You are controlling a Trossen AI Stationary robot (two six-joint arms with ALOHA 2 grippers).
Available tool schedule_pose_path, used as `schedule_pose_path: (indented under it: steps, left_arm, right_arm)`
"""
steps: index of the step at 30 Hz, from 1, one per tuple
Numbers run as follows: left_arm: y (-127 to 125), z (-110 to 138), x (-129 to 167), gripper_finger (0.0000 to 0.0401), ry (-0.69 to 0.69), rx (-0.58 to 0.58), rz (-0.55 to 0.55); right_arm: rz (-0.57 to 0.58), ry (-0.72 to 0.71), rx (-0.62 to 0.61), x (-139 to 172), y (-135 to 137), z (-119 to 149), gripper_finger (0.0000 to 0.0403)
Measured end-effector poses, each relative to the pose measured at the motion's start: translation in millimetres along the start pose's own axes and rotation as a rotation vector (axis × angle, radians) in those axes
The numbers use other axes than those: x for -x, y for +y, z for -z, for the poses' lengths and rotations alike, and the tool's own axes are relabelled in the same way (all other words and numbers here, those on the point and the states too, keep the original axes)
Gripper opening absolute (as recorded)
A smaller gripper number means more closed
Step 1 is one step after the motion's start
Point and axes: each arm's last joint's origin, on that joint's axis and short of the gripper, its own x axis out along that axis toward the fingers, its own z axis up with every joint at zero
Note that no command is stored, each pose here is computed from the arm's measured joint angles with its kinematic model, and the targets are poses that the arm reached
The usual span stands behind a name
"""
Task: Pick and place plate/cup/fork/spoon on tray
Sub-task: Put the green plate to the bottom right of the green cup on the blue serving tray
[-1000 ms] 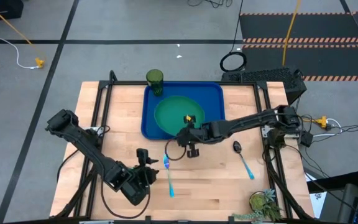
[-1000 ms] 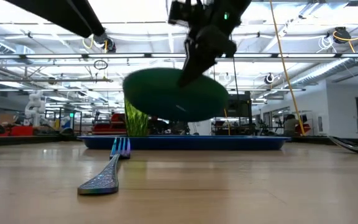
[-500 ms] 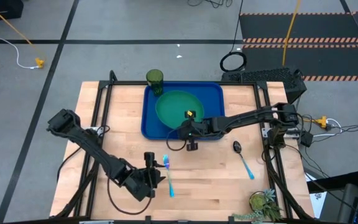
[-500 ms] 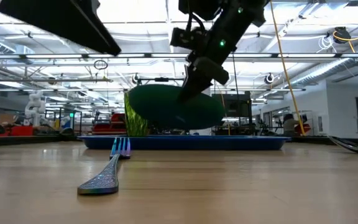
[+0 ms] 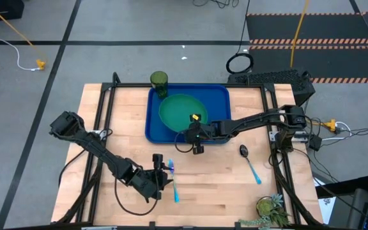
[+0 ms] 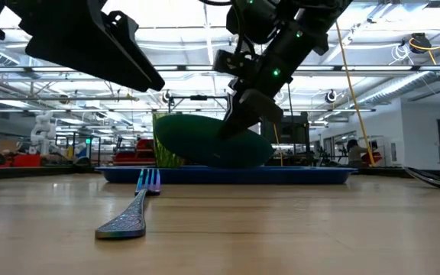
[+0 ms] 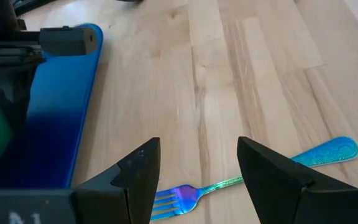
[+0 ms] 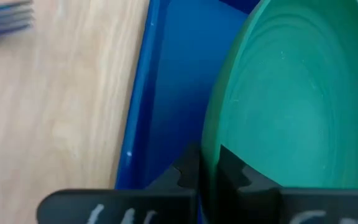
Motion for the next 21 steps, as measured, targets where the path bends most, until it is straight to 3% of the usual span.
schedule_pose_path:
  steps: [21]
  left_arm:
    - [2, 0, -1, 0.0216, 0.005, -0.004, 0.008]
  right_arm:
    - [-0.05, -0.056, 0.038, -4, -11, 0, 0.0004]
